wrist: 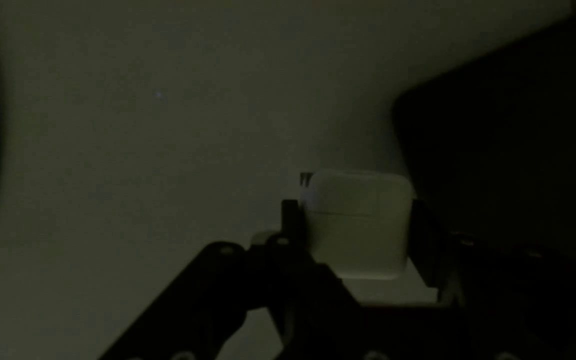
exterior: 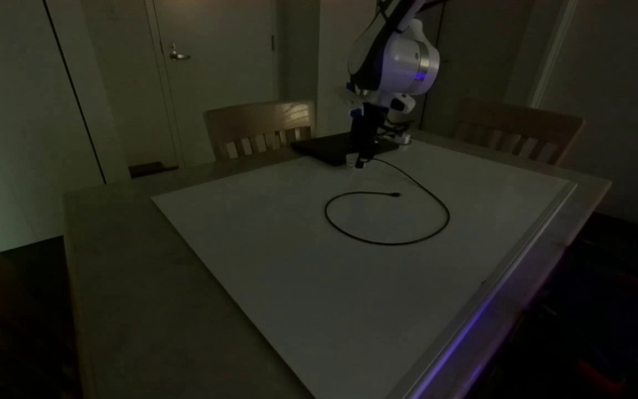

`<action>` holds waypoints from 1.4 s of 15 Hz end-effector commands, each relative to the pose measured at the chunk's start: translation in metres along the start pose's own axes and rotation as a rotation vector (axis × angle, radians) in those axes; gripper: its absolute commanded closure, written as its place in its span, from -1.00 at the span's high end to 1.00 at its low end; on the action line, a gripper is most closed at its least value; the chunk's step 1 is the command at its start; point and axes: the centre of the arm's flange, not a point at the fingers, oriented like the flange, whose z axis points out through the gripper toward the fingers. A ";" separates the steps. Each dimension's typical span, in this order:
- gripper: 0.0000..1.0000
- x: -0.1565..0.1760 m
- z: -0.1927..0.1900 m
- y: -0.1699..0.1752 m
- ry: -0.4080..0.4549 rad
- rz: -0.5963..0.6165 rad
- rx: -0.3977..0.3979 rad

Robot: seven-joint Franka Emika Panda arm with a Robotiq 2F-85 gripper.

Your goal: Unwrap the cable

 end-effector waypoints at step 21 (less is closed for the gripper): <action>-0.43 0.129 0.004 -0.017 0.223 0.943 0.233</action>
